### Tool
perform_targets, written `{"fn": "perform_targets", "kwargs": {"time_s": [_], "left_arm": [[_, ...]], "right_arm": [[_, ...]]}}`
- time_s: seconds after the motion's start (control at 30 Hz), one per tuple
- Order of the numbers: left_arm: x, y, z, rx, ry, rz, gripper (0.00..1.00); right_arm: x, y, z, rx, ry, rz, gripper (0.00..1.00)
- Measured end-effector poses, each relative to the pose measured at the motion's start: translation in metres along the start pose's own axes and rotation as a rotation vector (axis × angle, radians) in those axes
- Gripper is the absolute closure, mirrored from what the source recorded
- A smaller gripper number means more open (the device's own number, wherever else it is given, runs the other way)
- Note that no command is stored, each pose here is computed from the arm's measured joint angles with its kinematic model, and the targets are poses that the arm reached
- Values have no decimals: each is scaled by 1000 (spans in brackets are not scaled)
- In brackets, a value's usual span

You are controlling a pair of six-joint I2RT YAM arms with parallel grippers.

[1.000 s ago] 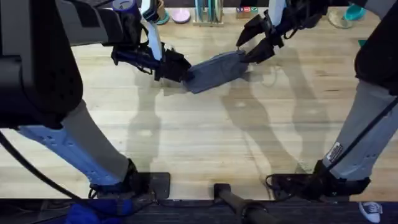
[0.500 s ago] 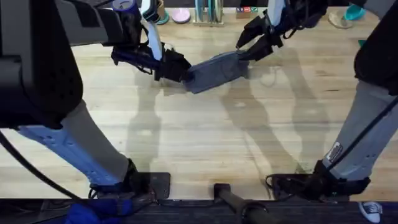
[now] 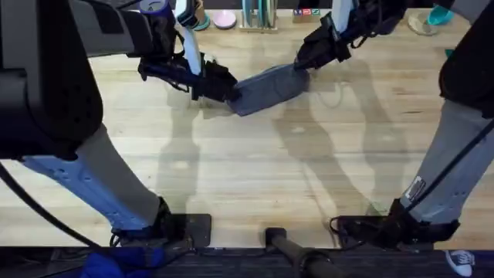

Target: Unzip the bag, pick up the pens from the table one at a time and place them inside, then zip the bag closed.

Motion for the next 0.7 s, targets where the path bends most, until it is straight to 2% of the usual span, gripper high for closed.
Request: {"fn": "perform_targets", "kwargs": {"time_s": [0.37, 0.7], "left_arm": [[0, 0, 0, 0, 0, 0, 959], [0, 0, 0, 1, 0, -1, 959]], "right_arm": [[0, 0, 0, -1, 0, 3, 972], [-2, 4, -3, -14, 6, 56, 972]]}}
Point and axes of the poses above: each hand's point on the last joint's axis, 136 mm out from that joint toward the fingers, its own z axis out along the fingers, its own y axis along the line the jaws close on, x = y × z, the point moved 9 cm from there along -z, back along the fingers, and after that the axes turned 11 degrees about z, right-handed, at the moved point
